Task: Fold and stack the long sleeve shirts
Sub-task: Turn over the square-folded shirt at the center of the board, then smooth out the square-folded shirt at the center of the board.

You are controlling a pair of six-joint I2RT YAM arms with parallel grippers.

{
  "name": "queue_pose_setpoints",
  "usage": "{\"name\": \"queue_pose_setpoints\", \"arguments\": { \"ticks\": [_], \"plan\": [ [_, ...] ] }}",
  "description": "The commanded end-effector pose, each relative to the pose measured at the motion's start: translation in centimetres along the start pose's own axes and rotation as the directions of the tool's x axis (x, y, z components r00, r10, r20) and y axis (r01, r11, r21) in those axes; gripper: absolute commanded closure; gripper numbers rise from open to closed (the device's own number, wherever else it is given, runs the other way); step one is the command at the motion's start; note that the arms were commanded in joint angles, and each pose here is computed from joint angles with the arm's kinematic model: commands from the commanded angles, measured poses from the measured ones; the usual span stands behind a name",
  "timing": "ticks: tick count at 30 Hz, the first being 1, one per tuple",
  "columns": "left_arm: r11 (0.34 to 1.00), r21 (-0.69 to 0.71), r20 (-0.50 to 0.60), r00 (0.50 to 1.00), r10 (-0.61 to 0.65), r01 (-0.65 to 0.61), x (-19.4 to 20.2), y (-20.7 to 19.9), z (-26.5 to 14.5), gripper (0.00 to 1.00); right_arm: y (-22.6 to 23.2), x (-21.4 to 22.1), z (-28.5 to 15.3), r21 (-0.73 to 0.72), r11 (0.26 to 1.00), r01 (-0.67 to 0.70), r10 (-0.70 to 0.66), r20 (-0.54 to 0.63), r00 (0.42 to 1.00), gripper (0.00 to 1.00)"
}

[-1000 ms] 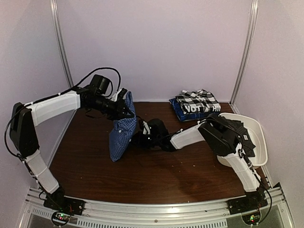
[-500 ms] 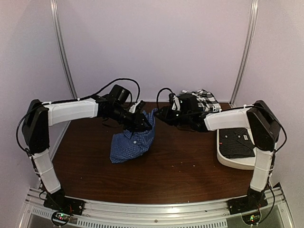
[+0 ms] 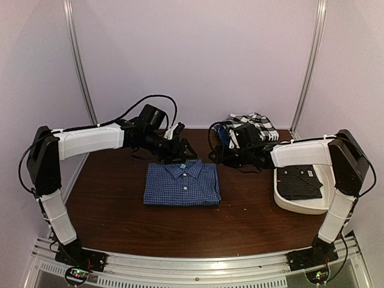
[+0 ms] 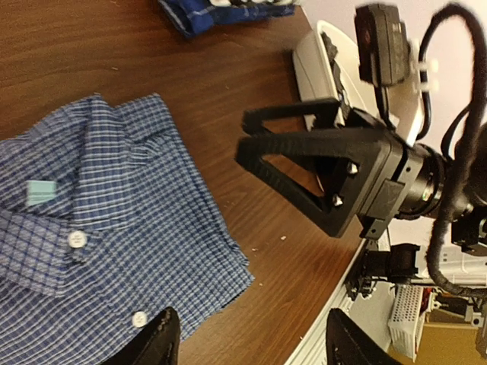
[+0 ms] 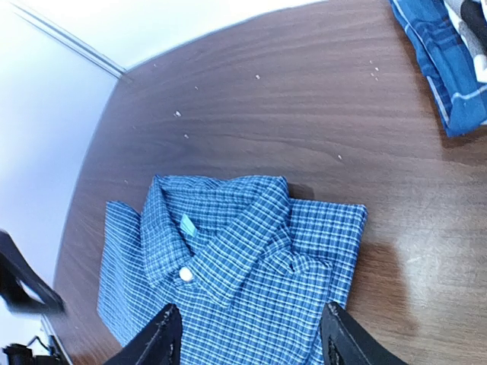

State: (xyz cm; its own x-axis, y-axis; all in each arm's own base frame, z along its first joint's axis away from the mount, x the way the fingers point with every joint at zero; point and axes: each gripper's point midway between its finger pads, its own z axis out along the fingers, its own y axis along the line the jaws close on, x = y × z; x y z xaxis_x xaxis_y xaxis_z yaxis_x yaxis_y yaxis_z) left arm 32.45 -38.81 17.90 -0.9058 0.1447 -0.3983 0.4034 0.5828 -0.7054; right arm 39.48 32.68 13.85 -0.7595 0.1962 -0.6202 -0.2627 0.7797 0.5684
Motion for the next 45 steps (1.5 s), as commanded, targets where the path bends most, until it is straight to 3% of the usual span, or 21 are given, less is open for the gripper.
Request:
{"name": "queue_pose_setpoints", "arguments": {
  "ticks": [1, 8, 12, 17, 22, 30, 38, 45],
  "plan": [
    [0.981, -0.183, 0.096, 0.994, -0.051, 0.067, -0.7, 5.5, -4.4, 0.34, -0.8, 2.4, 0.5, 0.051, 0.997, 0.063, -0.059, -0.067, 0.996, 0.37],
    [0.936, -0.307, 0.101, 0.984, -0.146, 0.170, 2.5, 13.9, -8.2, 0.36, -2.4, 6.1, 0.9, 0.126, 0.985, 0.117, -0.095, -0.167, 0.981, 0.42],
    [0.955, -0.262, 0.065, 0.990, -0.126, 0.139, 3.6, 14.0, -7.5, 0.41, -2.4, 7.6, 0.6, 0.143, 0.978, 0.149, -0.119, -0.200, 0.973, 0.48],
    [0.960, -0.262, 0.094, 0.992, -0.082, 0.104, 2.1, 14.0, -7.3, 0.47, -1.8, 9.4, 0.3, 0.160, 0.965, 0.208, -0.165, -0.243, 0.956, 0.53],
    [0.952, -0.291, 0.121, 0.991, -0.065, 0.098, -0.6, 15.0, -6.2, 0.59, -1.7, 11.1, 0.2, 0.167, 0.958, 0.232, -0.180, -0.279, 0.943, 0.57],
    [0.942, -0.309, 0.074, 0.991, -0.113, 0.131, -1.1, 19.1, -1.8, 0.79, -3.3, 13.9, 0.3, 0.185, 0.955, 0.234, -0.163, -0.333, 0.929, 0.63],
    [0.921, -0.344, 0.029, 0.983, -0.183, 0.181, 0.8, 22.0, 0.3, 0.81, -4.2, 17.0, -0.9, 0.174, 0.955, 0.239, -0.159, -0.378, 0.912, 0.66],
    [0.901, -0.402, 0.072, 0.987, -0.146, 0.163, -0.3, 20.8, -2.4, 0.78, -4.3, 17.1, -1.8, 0.179, 0.953, 0.244, -0.163, -0.376, 0.912, 0.66]
  ]
}}
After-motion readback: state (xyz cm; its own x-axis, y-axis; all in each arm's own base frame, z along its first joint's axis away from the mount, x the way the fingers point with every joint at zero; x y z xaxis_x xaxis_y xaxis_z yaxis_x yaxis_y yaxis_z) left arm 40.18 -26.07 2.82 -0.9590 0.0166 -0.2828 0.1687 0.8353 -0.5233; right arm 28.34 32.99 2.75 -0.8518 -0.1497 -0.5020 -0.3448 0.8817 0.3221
